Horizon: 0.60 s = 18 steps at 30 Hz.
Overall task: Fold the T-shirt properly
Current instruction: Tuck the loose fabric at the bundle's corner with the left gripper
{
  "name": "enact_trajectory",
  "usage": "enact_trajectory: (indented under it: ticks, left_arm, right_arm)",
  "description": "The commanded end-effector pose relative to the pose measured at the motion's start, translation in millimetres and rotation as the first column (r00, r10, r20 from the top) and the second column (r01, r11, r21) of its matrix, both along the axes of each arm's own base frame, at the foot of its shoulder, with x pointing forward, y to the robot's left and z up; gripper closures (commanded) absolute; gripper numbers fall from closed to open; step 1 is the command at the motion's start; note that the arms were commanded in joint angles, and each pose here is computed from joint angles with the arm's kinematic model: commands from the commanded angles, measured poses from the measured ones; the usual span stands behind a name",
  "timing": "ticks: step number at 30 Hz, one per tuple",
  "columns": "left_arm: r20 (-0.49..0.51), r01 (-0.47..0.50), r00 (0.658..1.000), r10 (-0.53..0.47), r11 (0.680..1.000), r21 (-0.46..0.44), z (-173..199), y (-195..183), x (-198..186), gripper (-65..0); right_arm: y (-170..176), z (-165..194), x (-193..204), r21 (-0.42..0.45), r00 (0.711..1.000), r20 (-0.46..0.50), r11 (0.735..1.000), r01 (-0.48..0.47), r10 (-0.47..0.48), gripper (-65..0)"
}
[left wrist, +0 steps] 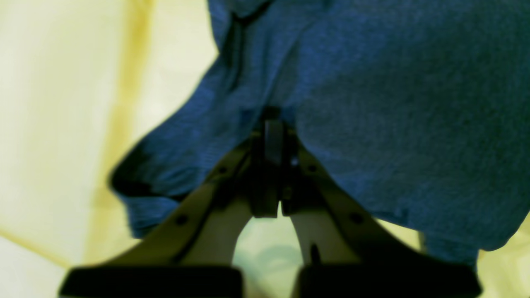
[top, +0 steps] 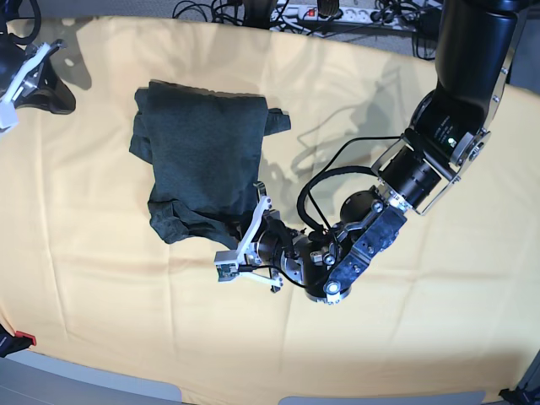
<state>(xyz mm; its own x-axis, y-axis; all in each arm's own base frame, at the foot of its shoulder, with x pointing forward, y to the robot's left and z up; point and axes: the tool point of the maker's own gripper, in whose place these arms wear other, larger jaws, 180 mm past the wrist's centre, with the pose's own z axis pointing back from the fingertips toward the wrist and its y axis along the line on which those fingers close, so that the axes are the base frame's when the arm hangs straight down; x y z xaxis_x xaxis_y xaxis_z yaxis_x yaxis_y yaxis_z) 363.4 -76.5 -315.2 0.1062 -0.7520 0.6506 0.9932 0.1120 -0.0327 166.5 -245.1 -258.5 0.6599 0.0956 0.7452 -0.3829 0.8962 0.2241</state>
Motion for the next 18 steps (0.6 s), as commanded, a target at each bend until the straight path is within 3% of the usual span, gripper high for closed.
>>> enact_trajectory:
  ticks: [1, 18]
  left_arm:
    - [0.024, 0.01, 1.0, -0.009, 0.999, -0.053, 21, -9, 7, 0.0]
    - [0.015, 0.002, 1.0, -0.001, 0.993, -0.115, 14, -37, 7, 0.0]
  right_arm:
    - [0, 11, 5, -0.006, 0.999, 0.044, 1.0, -0.014, 0.015, 0.0]
    - [1, 12, 7, -0.006, 0.999, 0.052, 1.0, -0.014, 0.014, 0.0]
